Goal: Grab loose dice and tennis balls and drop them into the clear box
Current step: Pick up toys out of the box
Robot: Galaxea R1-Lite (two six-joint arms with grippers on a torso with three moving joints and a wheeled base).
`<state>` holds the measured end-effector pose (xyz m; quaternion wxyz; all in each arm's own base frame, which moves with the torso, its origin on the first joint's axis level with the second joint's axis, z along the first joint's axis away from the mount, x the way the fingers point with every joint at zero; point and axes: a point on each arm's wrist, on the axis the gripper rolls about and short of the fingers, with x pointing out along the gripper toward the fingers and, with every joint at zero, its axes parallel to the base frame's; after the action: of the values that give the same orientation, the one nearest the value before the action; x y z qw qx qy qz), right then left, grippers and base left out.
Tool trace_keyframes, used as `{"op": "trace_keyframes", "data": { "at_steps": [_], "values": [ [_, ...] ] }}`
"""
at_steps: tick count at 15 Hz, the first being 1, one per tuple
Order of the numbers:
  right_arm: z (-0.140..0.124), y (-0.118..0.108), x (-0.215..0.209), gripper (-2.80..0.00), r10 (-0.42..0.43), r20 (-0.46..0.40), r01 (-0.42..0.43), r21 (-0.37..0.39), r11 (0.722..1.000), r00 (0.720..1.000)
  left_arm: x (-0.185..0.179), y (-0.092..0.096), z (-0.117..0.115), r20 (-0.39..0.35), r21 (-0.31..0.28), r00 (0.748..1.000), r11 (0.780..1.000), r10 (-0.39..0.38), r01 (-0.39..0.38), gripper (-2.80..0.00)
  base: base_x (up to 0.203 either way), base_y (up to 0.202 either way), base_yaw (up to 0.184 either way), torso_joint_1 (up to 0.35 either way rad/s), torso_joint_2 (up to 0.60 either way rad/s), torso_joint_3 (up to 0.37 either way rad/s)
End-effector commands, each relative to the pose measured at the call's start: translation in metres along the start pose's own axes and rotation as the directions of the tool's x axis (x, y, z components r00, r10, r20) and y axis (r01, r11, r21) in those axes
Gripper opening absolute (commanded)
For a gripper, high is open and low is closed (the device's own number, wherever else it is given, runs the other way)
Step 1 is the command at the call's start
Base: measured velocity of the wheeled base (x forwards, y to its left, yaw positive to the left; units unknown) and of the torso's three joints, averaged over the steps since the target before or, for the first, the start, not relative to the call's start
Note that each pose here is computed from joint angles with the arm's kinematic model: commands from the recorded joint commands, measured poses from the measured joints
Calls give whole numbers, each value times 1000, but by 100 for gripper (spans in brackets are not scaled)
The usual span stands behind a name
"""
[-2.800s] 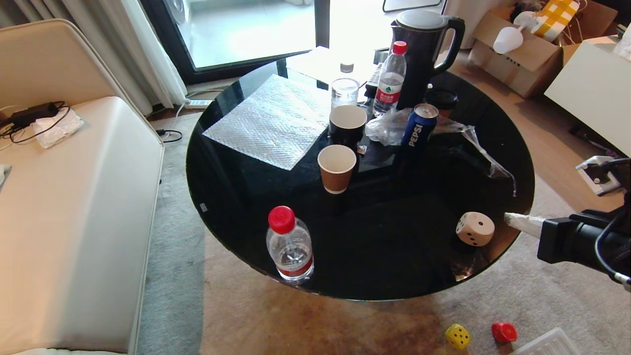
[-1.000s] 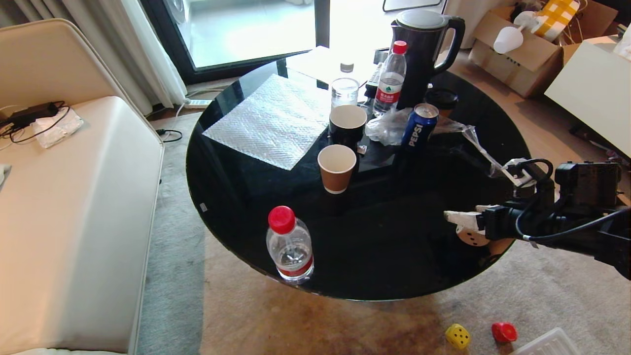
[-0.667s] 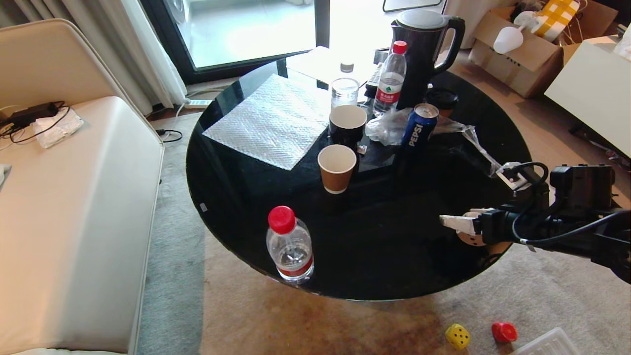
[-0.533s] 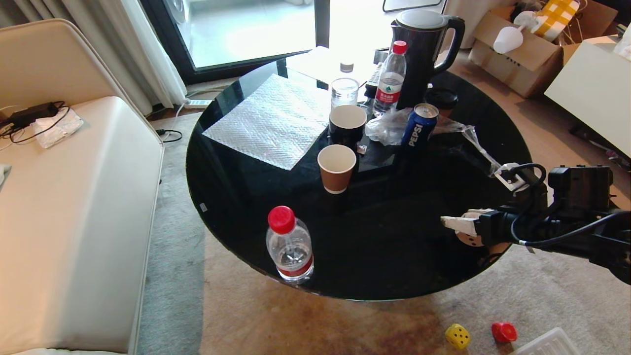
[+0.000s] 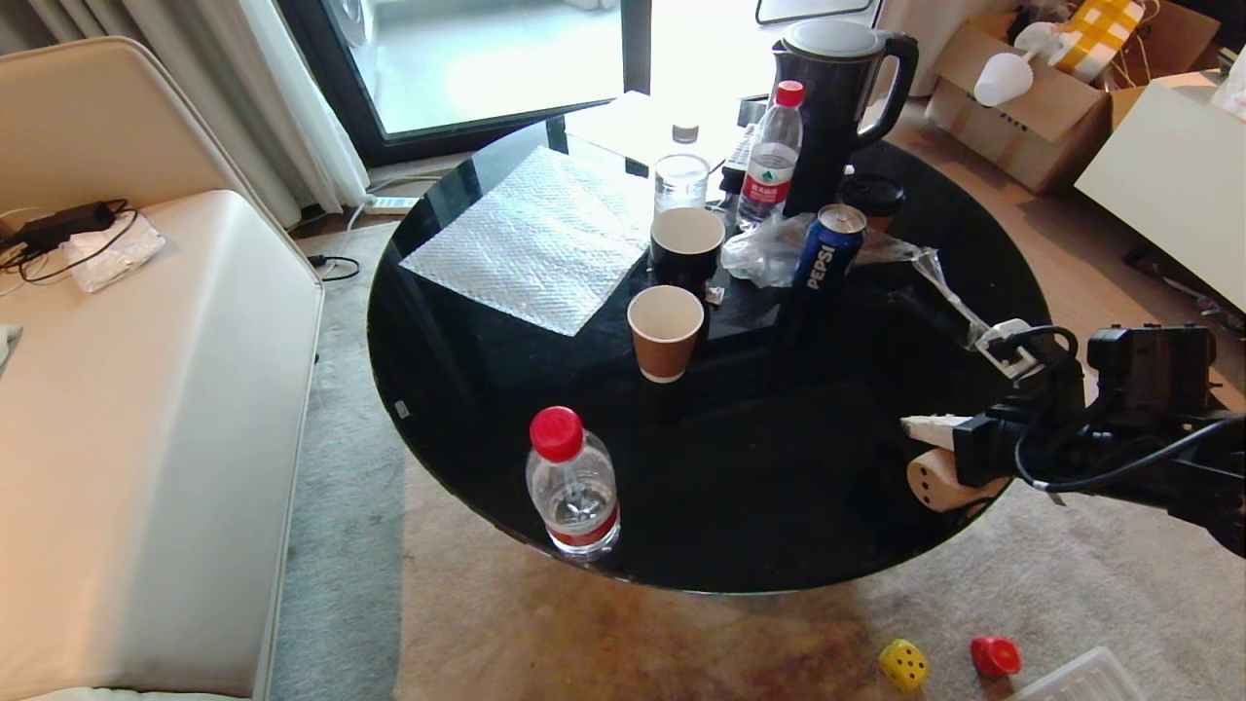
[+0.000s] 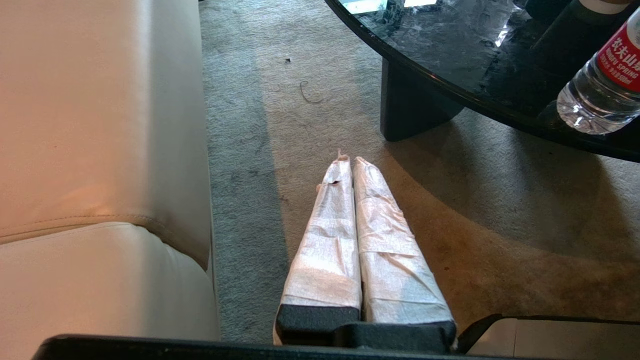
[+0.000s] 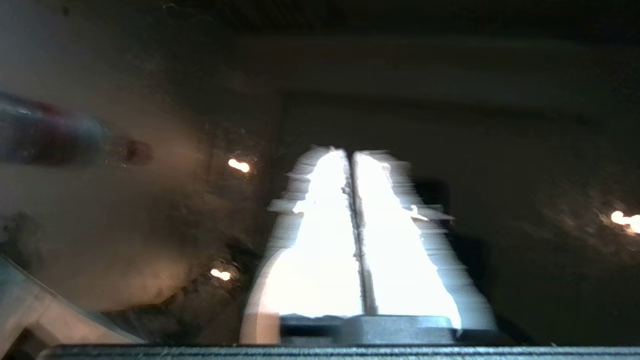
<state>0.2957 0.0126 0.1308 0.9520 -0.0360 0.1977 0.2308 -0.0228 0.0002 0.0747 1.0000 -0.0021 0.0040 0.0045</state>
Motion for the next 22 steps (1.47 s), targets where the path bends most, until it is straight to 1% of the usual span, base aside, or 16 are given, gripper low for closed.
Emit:
{"op": "trace_keyframes", "data": {
  "at_steps": [1, 4, 7, 8, 12, 13, 14, 16, 17, 18, 20, 22],
  "values": [
    [6, -6, -7, -280, -44, 24, 44, -2, 999, 999, 0, 0, 0, 0, 0, 1000, 1000, 0, 0, -280, 0, 0, 0, 0, 0, 0],
    [8, -12, -9, -280, -68, 33, 68, 1, 998, 997, 0, 0, 0, 0, 0, 1000, 1000, 0, 0, -280, 0, 0, 0, 0, 0, 0],
    [14, -10, -15, -280, -69, 37, 69, 4, 998, 997, 0, 0, 0, -1, 0, 1000, 1000, 0, 0, -280, 0, 0, 0, 0, 0, 0],
    [17, -8, -20, 0, -69, 48, 69, -4, 998, 996, 0, 0, 0, 0, 0, 1000, 1000, 0, 0, -280, 0, 0, 0, 0, 0, 0],
    [25, -1, -33, 0, -70, 85, 72, -27, 997, 994, 0, 0, 0, 0, 0, 1000, 1000, 0, 0, -280, 0, 0, 0, 0, 0, 0],
    [25, 1, -36, 0, -67, 76, 69, -28, 997, 995, 0, 0, 0, 0, 0, 1000, 1000, 0, 0, -280, 0, 0, 0, 0, 0, 0],
    [23, 3, -38, 0, -64, 56, 65, -26, 998, 996, 0, 0, 0, 0, 0, 1000, 1000, 0, 0, -280, 0, 0, 0, 0, 0, 0],
    [18, 14, -42, 0, -27, -30, 27, -5, 1000, 999, 0, 0, 0, 0, 0, 1000, 1000, 0, 0, -280, 0, 0, 0, 0, 0, 0],
    [16, 18, -42, 0, -23, -64, 23, 2, 1000, 998, 0, 0, 0, 0, 0, 1000, 1000, 0, 0, -280, 0, 0, 0, 0, 0, 0],
    [15, 24, -41, 0, -42, -101, 42, -1, 999, 994, 0, 0, 0, 0, 0, 1000, 1000, 0, 0, -280, 0, 0, 0, 0, 0, 0],
    [14, 39, -33, 0, -96, -141, 93, -30, 995, 985, 0, 0, 0, 0, 0, 1000, 1000, 0, 0, -280, 0, 0, 0, 0, 0, 0],
    [13, 42, -27, 0, -119, -154, 113, -46, 992, 981, 0, 0, 0, 0, 0, 1000, 1000, 0, 0, -280, 0, 0, 0, 0, 0, 0]
  ]
}}
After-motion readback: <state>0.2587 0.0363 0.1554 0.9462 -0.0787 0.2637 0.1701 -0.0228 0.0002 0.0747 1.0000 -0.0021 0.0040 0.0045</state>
